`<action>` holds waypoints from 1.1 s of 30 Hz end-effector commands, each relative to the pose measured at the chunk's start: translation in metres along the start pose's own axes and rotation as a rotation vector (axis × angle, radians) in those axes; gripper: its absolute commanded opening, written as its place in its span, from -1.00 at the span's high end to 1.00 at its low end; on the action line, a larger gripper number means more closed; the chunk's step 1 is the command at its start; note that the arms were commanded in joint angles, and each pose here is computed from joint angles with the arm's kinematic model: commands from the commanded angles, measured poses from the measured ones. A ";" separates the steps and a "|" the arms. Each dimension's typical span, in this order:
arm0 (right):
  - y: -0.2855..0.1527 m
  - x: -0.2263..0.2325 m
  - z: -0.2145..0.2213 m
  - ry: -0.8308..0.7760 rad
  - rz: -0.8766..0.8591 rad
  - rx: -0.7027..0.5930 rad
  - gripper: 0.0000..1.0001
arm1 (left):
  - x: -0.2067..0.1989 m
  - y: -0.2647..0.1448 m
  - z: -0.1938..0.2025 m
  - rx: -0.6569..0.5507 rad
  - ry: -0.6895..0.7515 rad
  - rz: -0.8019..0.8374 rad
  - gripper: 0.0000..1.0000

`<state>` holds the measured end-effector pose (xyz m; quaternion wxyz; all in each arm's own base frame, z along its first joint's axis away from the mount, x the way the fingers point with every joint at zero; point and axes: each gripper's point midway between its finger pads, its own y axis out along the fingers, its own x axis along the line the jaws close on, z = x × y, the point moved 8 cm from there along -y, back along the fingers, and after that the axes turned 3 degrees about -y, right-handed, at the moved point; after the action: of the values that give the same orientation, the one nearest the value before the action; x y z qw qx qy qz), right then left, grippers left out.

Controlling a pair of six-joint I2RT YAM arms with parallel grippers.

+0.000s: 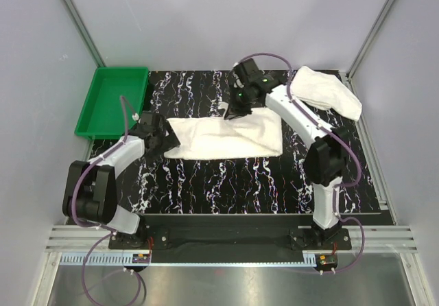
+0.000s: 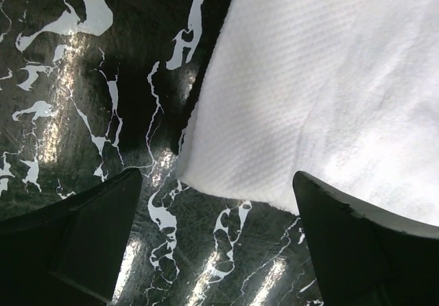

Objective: Roll the towels
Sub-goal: Fold the towel

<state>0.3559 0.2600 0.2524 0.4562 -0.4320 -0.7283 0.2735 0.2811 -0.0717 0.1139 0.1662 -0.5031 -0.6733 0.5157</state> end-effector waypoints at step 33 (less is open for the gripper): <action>0.056 0.217 0.018 -0.084 -0.348 -0.325 1.00 | 0.032 -0.105 -0.027 -0.185 0.060 0.083 -0.98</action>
<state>0.3192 0.4570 0.2469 0.4102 -0.3801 -0.8075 0.1875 0.2365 -0.0348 0.1891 0.1308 -0.5455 -0.6870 0.4618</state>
